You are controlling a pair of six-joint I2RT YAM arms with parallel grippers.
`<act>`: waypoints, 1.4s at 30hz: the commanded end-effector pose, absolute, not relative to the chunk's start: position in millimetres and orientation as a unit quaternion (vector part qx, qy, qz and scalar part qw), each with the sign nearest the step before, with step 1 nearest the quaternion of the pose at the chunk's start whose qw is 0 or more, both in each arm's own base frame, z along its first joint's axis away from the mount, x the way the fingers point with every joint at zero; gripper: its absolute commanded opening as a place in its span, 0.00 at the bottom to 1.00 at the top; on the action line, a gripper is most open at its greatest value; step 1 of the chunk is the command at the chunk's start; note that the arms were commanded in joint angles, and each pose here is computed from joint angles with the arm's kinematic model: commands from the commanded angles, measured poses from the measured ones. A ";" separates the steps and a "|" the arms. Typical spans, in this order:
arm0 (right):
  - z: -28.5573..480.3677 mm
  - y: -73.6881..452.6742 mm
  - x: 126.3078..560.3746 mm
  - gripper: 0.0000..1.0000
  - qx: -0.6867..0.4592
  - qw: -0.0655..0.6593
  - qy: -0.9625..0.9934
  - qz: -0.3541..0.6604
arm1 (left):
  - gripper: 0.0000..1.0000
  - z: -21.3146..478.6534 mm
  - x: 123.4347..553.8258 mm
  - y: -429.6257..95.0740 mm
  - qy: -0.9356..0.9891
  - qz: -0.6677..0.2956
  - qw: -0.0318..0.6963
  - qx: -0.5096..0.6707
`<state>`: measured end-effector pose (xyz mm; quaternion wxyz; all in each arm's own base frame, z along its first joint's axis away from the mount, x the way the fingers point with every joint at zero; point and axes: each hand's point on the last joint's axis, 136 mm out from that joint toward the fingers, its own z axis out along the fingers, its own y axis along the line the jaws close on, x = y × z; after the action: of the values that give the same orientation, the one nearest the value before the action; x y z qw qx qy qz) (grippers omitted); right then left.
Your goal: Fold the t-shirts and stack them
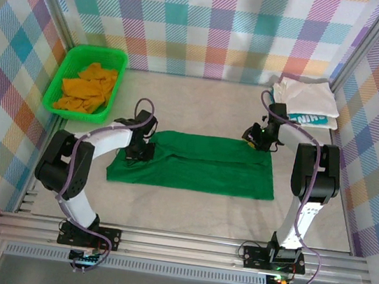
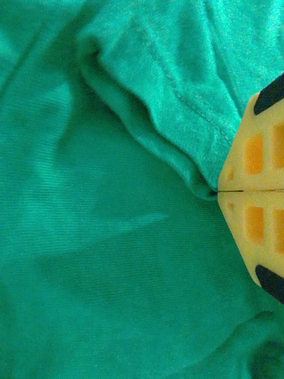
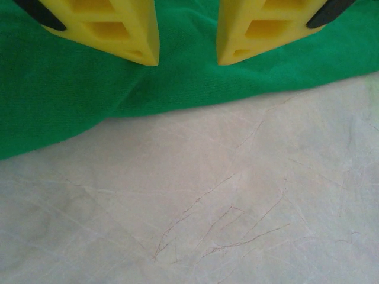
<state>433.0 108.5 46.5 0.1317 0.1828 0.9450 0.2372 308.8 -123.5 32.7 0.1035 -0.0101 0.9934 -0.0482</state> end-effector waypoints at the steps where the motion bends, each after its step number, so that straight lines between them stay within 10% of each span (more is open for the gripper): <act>1: 54.7 111.5 429.2 0.32 0.176 0.134 0.945 0.240 | 0.03 39.9 301.5 -130.0 0.992 -0.058 0.111 0.019; 15: 51.1 110.9 423.8 0.33 0.179 0.129 0.946 0.238 | 0.01 49.0 278.0 -142.0 0.986 -0.046 0.148 0.062; 25: 54.5 110.7 421.9 0.34 0.180 0.133 0.944 0.241 | 0.36 128.1 318.8 -166.7 0.936 -0.155 0.302 0.092; 34: 58.6 109.9 415.0 0.34 0.178 0.137 0.944 0.241 | 0.64 88.0 371.0 -160.0 0.963 -0.133 0.232 0.026; 42: 57.6 108.1 414.0 0.34 0.177 0.138 0.945 0.236 | 0.61 63.0 364.1 -152.1 0.972 -0.120 0.202 -0.017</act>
<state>415.3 106.5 51.0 0.1302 0.1834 0.9453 0.2364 368.9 -159.1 76.1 0.2181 0.0082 0.9669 -0.1319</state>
